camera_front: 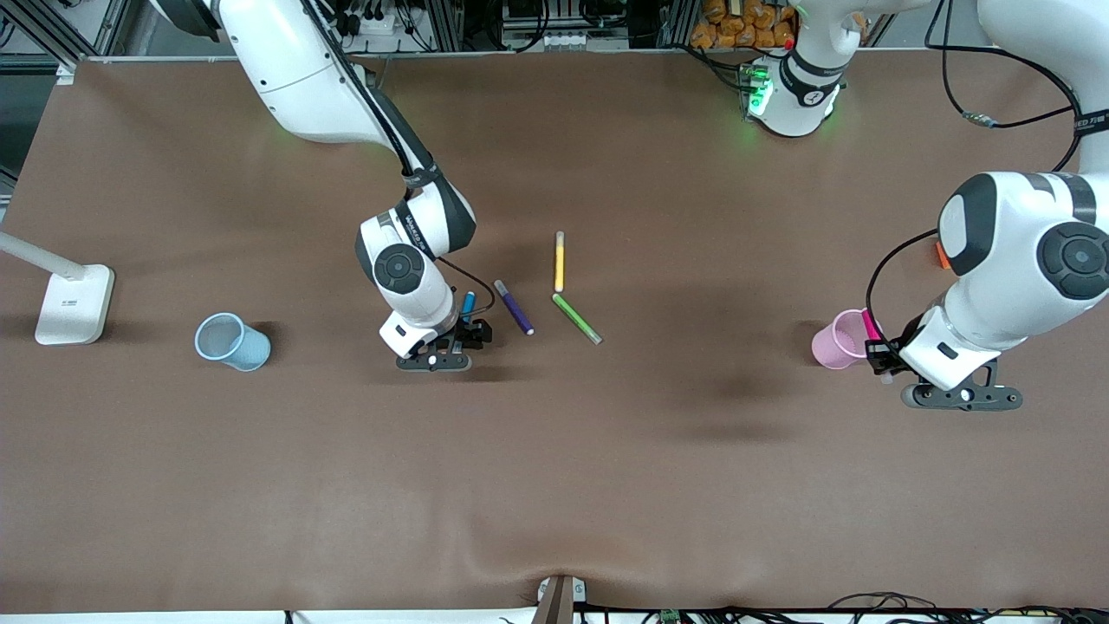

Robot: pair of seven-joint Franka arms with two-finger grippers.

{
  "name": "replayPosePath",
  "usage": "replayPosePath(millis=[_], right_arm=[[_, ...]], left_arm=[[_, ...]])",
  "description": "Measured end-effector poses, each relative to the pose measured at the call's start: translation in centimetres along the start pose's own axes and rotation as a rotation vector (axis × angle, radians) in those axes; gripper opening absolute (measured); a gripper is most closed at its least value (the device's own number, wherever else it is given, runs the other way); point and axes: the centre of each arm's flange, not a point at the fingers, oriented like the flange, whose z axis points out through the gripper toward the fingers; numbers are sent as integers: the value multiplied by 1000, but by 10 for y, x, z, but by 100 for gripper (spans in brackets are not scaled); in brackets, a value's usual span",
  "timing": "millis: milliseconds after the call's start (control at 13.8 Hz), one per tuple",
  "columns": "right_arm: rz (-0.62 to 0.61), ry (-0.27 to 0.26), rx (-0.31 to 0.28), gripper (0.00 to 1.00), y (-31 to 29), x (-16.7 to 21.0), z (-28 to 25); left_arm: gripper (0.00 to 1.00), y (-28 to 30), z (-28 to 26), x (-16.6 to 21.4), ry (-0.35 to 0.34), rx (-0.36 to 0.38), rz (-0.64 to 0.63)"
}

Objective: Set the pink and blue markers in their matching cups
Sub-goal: 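Grasp the blue marker with the right gripper while the left gripper waits, then carry the blue marker to the blue cup with the right gripper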

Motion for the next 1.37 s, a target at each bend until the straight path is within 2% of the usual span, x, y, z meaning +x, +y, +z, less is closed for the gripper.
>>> replayPosePath(millis=[217,433,650,722,1155,1227,1372], right_arm=[[0,0,0,100,0,0,0],[0,0,0,100,-1,0,0],[0,0,0,96,-1,0,0],[0,0,0,89,-1,0,0],[2,9,3,21,0,3,-7],[2,8,3,17,0,3,-7],[0,10,4,17,0,3,-8]], left_arm=[[16,-16,8,-9,46,6,23],[16,-24,22,-31,132,6,48],[16,-33,30,-45,164,9,61],[16,-34,30,-45,177,10,63],[16,-26,60,-65,259,-1,73],[16,-26,62,-67,267,-1,72],[16,-28,63,-68,287,-1,65]])
